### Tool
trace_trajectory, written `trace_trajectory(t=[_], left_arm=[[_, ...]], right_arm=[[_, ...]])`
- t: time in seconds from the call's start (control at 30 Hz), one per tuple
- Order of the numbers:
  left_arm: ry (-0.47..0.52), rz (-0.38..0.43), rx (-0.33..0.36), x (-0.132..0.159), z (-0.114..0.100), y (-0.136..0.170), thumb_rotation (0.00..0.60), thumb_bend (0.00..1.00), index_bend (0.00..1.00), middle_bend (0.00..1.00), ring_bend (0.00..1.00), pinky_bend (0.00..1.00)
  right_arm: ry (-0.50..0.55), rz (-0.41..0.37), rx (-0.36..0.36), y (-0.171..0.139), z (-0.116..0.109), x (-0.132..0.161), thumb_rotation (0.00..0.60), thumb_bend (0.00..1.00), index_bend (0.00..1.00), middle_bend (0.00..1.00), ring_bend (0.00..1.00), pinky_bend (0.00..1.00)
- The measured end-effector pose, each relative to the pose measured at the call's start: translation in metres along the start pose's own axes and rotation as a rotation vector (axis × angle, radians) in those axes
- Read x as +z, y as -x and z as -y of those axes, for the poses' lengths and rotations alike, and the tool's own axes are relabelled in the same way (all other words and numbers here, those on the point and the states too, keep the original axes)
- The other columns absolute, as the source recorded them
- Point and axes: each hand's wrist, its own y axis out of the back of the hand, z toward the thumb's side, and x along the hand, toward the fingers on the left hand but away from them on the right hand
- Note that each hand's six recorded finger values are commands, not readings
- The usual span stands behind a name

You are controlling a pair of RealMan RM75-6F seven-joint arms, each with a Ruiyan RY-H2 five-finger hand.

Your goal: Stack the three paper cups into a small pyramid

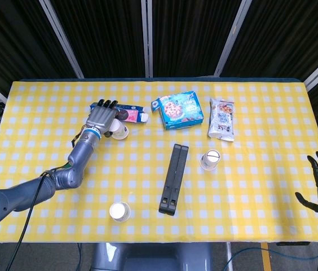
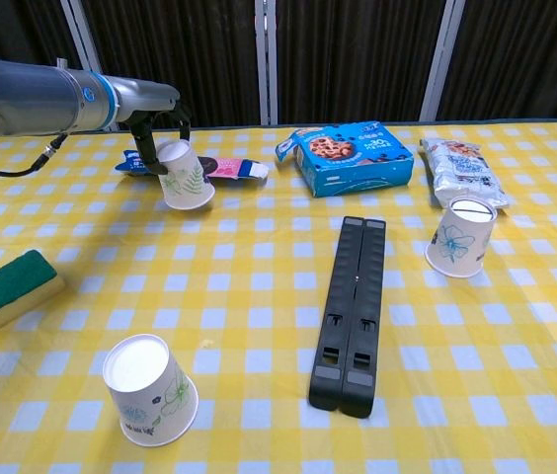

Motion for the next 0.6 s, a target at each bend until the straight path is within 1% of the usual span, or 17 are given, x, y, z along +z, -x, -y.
trace_trajectory(t=[0.17, 0.27, 0.5, 0.6], left_arm=[[0.009, 0.061, 0.024, 0.011, -0.009, 0.016, 0.6, 0.33, 0.44, 0.0, 0.0, 0.0], [-0.004, 0.128, 0.039, 0.024, -0.012, 0.032, 0.6, 0.32, 0.43, 0.0, 0.0, 0.0], [-0.075, 0.361, 0.067, 0.07, -0.01, 0.087, 0.6, 0.32, 0.43, 0.0, 0.0, 0.0], [-0.116, 0.444, 0.084, 0.084, -0.007, 0.108, 0.6, 0.32, 0.43, 0.0, 0.0, 0.0]], right_arm=[[0.002, -0.01, -0.004, -0.001, -0.001, 0.003, 0.6, 0.06, 0.12, 0.0, 0.0, 0.0], [0.005, -0.017, -0.006, -0.002, -0.002, 0.005, 0.6, 0.06, 0.12, 0.0, 0.0, 0.0], [0.012, -0.021, 0.005, -0.002, -0.001, 0.005, 0.6, 0.06, 0.12, 0.0, 0.0, 0.0], [0.017, -0.022, 0.001, -0.003, -0.003, 0.005, 0.6, 0.06, 0.12, 0.0, 0.0, 0.0]])
